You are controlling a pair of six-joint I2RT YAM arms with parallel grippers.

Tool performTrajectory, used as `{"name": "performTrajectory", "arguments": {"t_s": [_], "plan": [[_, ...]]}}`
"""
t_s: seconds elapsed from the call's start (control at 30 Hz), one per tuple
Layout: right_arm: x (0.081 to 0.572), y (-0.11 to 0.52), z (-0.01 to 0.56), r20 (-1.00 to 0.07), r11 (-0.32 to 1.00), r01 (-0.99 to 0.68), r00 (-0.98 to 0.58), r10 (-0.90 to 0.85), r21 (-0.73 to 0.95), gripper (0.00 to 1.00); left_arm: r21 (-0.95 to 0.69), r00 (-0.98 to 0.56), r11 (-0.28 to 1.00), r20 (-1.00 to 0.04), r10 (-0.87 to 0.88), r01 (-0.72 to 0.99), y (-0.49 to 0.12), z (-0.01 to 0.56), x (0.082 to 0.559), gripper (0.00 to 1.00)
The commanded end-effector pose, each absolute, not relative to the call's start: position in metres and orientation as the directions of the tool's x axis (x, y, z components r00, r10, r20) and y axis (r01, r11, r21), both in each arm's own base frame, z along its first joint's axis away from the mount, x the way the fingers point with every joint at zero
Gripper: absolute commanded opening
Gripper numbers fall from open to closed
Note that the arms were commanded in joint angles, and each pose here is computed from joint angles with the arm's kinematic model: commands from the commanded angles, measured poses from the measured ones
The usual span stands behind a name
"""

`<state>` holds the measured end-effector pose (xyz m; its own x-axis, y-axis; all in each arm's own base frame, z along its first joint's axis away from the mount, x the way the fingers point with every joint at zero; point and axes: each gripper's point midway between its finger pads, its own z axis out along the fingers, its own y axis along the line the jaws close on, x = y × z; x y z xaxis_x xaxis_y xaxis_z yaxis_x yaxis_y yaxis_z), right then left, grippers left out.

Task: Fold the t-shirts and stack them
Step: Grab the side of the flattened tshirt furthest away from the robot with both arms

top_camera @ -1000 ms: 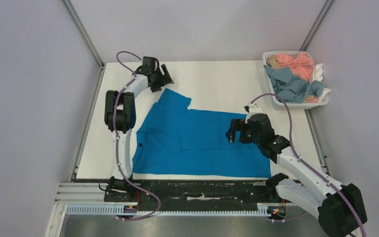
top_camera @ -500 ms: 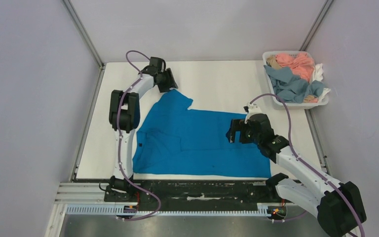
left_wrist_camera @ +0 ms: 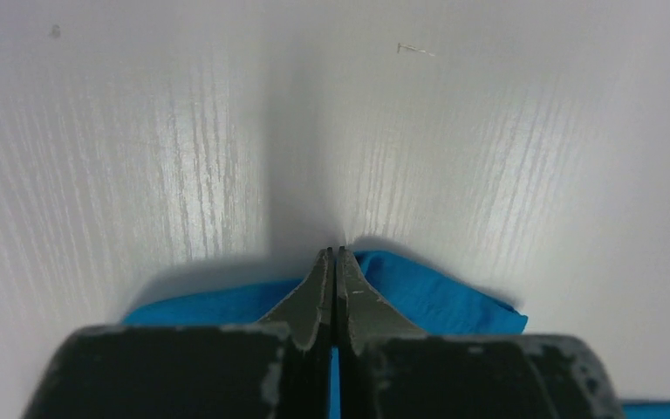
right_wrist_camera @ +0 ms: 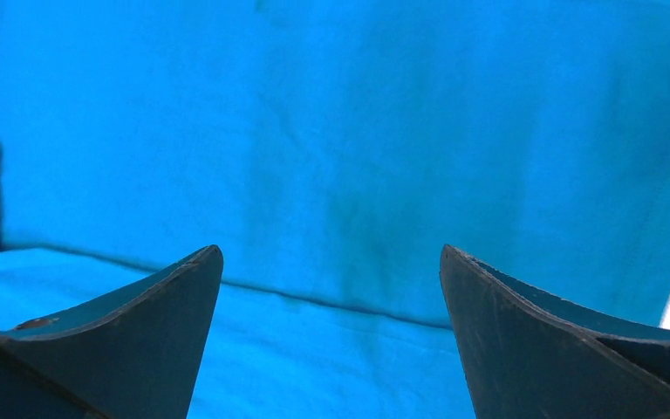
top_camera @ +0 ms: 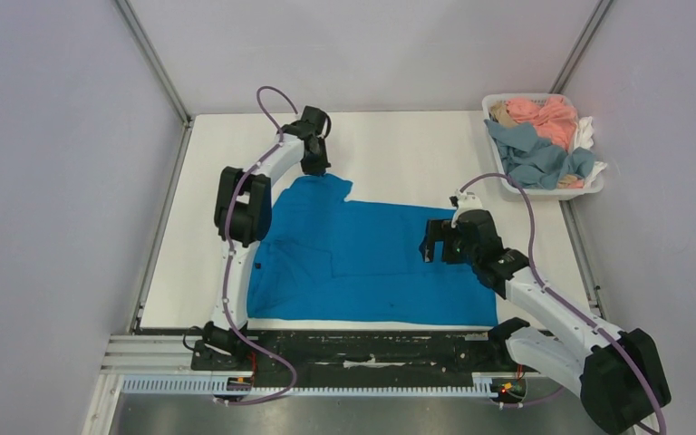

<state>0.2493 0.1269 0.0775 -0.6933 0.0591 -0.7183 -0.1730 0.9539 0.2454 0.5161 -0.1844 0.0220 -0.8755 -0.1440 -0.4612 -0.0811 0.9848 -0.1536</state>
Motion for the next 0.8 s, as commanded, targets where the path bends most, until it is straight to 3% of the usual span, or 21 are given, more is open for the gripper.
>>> {"name": "performTrajectory", "arguments": {"t_s": [0.0,0.37,0.77], "plan": [[0.274,0.102,0.088,-0.767,0.985,-0.038,-0.632,0.108,0.17,0.98,-0.022,-0.919,0.994,-0.378,-0.11,-0.11,-0.155,0.0,0.494,0.02],[0.346,0.039,0.104,-0.8,0.942,0.323,-0.587,0.122,-0.094,0.98,-0.026,-0.852,0.991,-0.508,-0.129,-0.135,-0.145,0.046,0.503,0.02],[0.418,0.041,0.079,-0.749,0.882,0.374,-0.662,0.037,-0.287,0.92,-0.016,-0.819,0.98,-0.547,-0.173,-0.196,-0.115,0.057,0.511,0.02]]}}
